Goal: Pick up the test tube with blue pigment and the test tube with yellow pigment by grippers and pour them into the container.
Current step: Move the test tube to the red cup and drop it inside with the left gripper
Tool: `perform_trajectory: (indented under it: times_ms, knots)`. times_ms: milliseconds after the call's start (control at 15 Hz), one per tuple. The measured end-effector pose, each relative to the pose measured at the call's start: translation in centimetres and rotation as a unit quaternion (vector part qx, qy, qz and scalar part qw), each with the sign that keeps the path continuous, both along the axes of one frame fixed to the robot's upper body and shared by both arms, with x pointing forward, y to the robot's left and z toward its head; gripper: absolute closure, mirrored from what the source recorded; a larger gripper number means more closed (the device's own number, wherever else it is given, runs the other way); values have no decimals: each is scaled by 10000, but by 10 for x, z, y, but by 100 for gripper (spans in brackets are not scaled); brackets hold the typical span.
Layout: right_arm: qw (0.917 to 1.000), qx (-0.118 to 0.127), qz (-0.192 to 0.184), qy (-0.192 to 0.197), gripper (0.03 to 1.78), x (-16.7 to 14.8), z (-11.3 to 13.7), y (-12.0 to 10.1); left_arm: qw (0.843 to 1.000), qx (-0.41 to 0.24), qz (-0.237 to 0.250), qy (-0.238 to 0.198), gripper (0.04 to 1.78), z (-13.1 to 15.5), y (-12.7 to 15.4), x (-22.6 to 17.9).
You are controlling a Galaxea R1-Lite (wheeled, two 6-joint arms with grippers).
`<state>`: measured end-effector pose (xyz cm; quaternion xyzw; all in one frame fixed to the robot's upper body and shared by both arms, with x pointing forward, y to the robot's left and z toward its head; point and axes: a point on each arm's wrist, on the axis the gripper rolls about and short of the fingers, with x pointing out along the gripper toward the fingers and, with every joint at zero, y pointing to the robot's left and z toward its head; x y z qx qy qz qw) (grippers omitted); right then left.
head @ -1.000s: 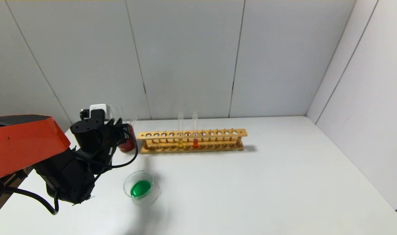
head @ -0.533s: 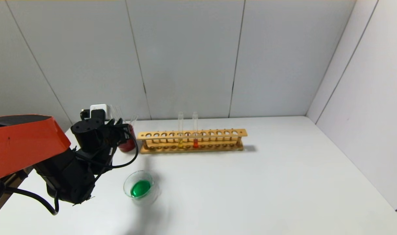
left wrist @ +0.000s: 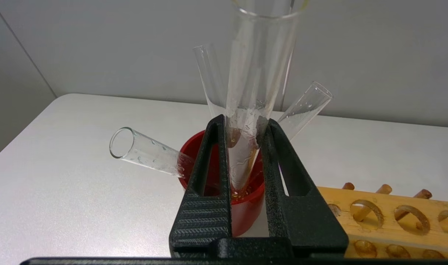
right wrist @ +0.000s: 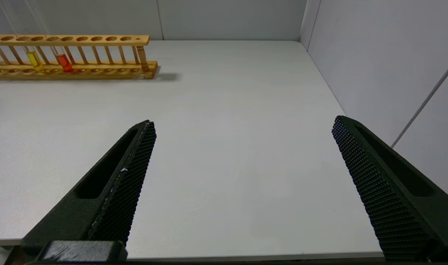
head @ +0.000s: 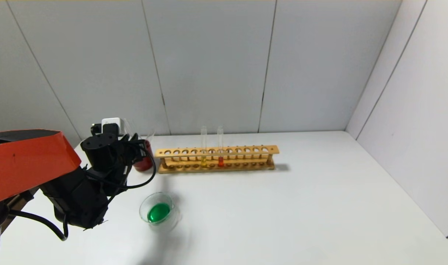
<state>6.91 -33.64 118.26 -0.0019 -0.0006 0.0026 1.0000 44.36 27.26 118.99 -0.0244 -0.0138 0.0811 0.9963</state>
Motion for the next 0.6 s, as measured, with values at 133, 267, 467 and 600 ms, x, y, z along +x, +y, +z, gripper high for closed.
perform_trajectory:
  times_ms: [133,267,467,600]
  knots:
    - [10000,0,0,0,6,0,0,0,10000,-7,9,-20,151,0,1,2]
    - [10000,0,2,0,6,0,0,0,10000,-12,17,-26,151,-1,2,4]
    - [10000,-2,2,0,6,0,0,0,10000,-1,16,-20,150,-2,2,5]
    - [10000,-2,0,0,6,0,0,0,10000,-7,20,-25,143,-2,2,5]
